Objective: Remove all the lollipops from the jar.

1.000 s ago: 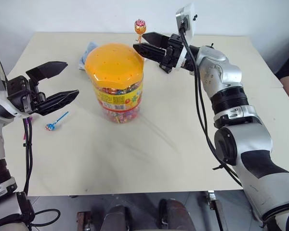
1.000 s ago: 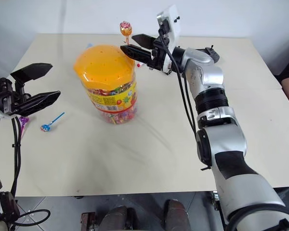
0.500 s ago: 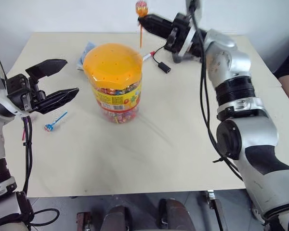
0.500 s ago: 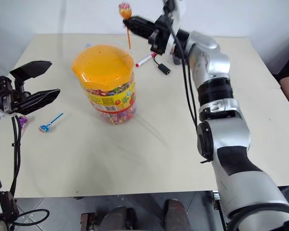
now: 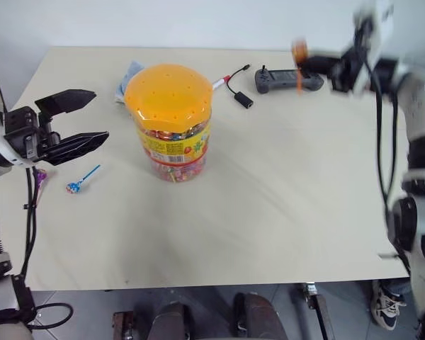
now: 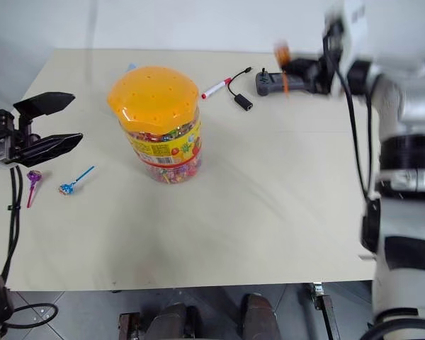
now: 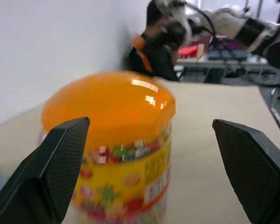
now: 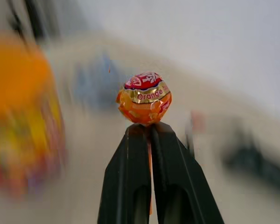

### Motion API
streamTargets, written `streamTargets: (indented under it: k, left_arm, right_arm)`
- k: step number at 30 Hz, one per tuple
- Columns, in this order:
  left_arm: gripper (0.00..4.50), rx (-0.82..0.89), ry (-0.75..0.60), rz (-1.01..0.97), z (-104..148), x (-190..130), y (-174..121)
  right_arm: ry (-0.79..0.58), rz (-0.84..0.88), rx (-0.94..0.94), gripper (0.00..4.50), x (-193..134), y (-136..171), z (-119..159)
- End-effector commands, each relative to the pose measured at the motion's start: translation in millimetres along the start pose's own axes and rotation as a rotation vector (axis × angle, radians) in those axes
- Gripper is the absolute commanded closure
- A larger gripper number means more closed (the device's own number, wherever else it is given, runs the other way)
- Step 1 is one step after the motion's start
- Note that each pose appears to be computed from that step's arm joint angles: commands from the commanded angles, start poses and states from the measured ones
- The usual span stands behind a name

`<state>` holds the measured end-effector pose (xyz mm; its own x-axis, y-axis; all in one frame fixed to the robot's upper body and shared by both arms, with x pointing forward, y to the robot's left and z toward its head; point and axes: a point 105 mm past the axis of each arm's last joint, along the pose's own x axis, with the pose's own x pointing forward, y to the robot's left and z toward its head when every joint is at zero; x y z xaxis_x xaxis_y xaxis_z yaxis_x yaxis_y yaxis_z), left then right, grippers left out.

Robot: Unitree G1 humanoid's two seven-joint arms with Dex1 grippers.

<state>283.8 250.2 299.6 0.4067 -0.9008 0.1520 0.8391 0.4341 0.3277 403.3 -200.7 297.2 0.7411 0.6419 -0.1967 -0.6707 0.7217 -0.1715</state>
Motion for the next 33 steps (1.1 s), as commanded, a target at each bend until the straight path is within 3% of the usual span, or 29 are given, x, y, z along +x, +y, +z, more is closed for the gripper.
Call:
streamTargets:
  k: [1,4,8,16,20,29,30,33]
  left_arm:
    - [0.0,0.047,0.02,0.028,14.6,-13.4,-3.6]
    - [0.0,0.019,0.053,0.028,11.5,-24.8,-13.3]
    - [0.0,-0.036,0.093,0.008,6.1,-33.2,-26.9]
    - [0.0,-0.032,0.086,0.046,6.7,-36.9,-26.6]
    - [0.0,-0.062,0.081,0.049,4.3,-39.7,-27.7]
    - [0.0,-0.161,0.094,0.169,-7.7,-46.2,-14.1]
    - [0.0,-0.177,0.112,0.201,-11.6,-48.2,-10.9]
    - [0.0,-0.21,0.18,0.278,-27.1,-53.7,-4.5]
  right_arm:
    - [0.107,-0.06,-0.023,4.49,-22.0,-3.3,-17.1]
    - [0.241,-0.093,0.068,4.49,-35.6,-1.5,-70.8]
    - [0.339,-0.13,0.143,4.49,-39.3,4.1,-111.4]
    - [0.34,-0.187,0.211,4.49,-32.0,3.7,-130.0]
    - [0.334,-0.176,0.202,3.4,-36.1,8.3,-128.8]
    - [0.243,-0.082,0.136,0.26,-57.7,18.1,-98.6]
    - [0.223,-0.065,0.121,0.03,-58.0,19.9,-94.4]
    - [0.053,0.076,0.0,0.03,-54.7,40.5,-66.2]
